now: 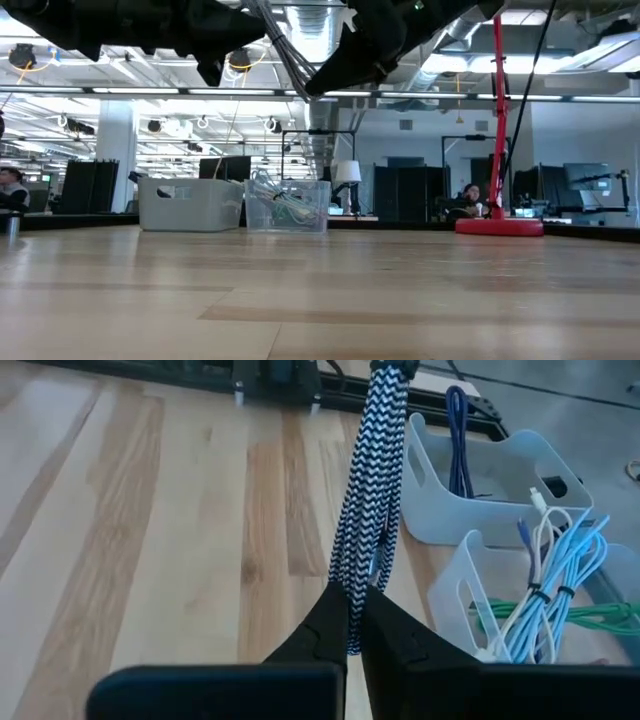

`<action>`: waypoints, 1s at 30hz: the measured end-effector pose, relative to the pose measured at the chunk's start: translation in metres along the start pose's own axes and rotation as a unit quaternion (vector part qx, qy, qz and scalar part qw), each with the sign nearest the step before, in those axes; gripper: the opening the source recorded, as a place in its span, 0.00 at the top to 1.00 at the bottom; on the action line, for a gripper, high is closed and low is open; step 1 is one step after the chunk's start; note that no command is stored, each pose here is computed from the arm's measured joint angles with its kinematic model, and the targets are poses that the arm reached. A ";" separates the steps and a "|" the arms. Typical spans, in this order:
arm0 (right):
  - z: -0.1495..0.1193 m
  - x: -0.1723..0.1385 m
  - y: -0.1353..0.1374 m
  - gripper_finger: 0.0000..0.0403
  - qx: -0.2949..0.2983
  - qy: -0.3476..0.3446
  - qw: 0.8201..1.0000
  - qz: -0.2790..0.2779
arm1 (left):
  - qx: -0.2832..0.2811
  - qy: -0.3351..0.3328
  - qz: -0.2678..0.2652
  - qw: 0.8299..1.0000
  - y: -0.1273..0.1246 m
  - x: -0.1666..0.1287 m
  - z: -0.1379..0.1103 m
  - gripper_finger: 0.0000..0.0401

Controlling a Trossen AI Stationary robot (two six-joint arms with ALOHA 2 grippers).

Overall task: Pick & Place USB Port
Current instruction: Put the black and white charge cable into the gray bin

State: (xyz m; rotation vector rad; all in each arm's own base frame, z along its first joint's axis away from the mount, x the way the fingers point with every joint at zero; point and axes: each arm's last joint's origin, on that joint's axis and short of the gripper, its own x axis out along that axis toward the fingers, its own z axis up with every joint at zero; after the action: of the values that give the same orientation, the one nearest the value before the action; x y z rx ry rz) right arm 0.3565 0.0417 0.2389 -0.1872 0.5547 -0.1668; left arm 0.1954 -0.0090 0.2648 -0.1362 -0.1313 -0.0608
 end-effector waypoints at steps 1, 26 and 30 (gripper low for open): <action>0.000 0.000 0.000 1.00 0.001 0.000 1.000 0.000 | 0.000 -0.003 -0.001 1.000 0.000 0.000 0.000 0.91; 0.011 0.004 -0.015 1.00 0.044 -0.057 0.997 0.017 | -0.001 -0.021 -0.003 1.000 0.000 0.001 0.003 0.64; 0.011 0.005 -0.016 1.00 0.044 -0.057 0.997 0.035 | 0.000 -0.035 -0.005 0.999 -0.001 0.001 0.006 0.63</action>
State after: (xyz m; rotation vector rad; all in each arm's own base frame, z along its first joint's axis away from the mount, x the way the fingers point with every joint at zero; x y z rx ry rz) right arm 0.3642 0.0263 0.2490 -0.0899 0.4385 -0.1111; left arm 0.1954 -0.0090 0.2709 -0.1386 -0.2020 -0.0659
